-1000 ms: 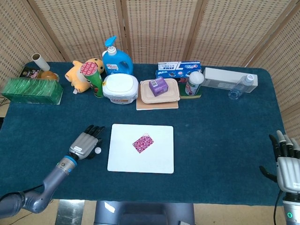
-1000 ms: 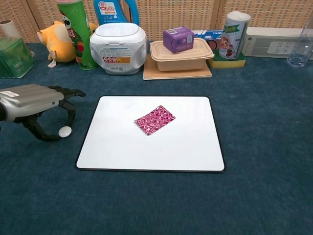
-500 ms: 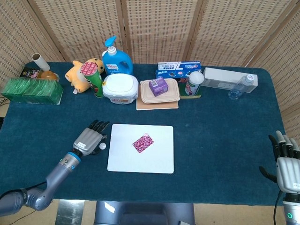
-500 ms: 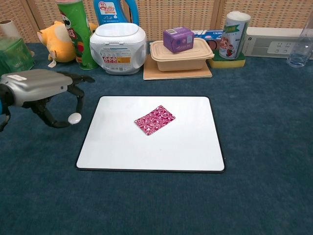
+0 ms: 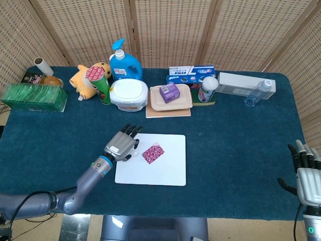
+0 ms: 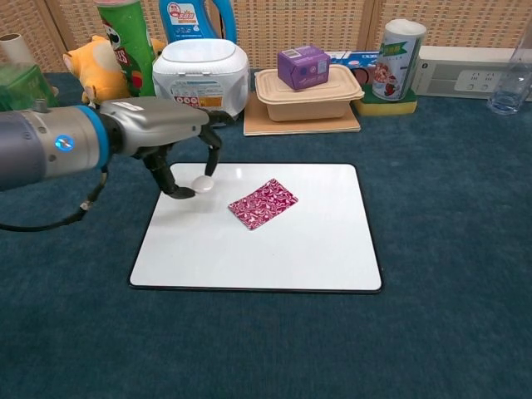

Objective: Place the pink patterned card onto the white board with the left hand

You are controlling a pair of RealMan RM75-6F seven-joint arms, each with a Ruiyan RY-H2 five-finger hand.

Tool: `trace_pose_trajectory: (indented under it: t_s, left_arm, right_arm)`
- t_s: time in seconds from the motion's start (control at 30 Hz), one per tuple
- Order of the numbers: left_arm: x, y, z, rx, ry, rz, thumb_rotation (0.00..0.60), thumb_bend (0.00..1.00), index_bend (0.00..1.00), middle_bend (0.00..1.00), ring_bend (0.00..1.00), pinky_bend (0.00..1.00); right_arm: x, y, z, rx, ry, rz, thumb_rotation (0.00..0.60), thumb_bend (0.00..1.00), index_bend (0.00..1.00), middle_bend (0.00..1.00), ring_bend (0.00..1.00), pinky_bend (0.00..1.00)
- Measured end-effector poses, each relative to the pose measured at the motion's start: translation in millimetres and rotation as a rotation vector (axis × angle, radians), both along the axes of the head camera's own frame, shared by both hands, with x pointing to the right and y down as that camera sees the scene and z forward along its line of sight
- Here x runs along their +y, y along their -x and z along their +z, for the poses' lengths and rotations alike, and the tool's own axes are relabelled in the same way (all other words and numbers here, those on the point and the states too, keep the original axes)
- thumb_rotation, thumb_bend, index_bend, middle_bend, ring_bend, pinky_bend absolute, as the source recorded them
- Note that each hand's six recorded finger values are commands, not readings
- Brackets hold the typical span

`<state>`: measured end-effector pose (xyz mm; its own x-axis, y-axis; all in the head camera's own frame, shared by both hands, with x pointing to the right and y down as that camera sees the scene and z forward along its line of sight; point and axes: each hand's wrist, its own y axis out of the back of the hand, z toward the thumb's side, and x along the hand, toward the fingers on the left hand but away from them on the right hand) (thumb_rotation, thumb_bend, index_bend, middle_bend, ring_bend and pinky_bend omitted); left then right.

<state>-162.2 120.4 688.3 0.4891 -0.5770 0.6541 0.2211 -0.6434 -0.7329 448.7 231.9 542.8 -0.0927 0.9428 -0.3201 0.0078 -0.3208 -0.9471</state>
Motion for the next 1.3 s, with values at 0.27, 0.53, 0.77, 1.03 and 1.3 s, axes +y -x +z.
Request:
trace_pose_trajectory:
  t_s: [0.27, 0.53, 0.77, 1.03, 1.3]
  left_arm:
    - [-2.1, -38.1, 12.7, -0.016, 0.02, 0.019, 0.6, 0.27, 0.48, 0.0, 0.0, 0.0]
    - [-6.3, -54.9, 20.1, -0.027, 0.026, 0.011, 0.6, 0.25, 0.48, 0.0, 0.0, 0.0]
    - [-6.9, -63.2, 24.6, -0.035, 0.048, 0.009, 0.6, 0.19, 0.12, 0.0, 0.0, 0.0]
    - [-6.5, -60.1, 17.3, -0.025, 0.04, 0.011, 0.6, 0.17, 0.0, 0.0, 0.0, 0.0]
    - [2.2, -27.6, -13.9, -0.008, -0.017, 0.027, 0.6, 0.1, 0.0, 0.0, 0.0, 0.0]
  right_arm:
    - [-2.6, -5.0, -2.6, -0.01, -0.003, 0.017, 0.6, 0.21, 0.03, 0.0, 0.0, 0.0]
    - [-4.1, -7.4, -3.2, -0.015, -0.002, 0.025, 0.6, 0.21, 0.03, 0.0, 0.0, 0.0]
    - [-4.5, -8.1, -4.8, -0.018, -0.006, 0.027, 0.6, 0.21, 0.03, 0.0, 0.0, 0.0]
    - [-4.0, -7.7, -6.1, -0.02, -0.009, 0.025, 0.6, 0.21, 0.03, 0.0, 0.0, 0.0]
    - [-2.1, -3.6, -7.4, -0.024, -0.012, 0.01, 0.6, 0.21, 0.03, 0.0, 0.0, 0.0]
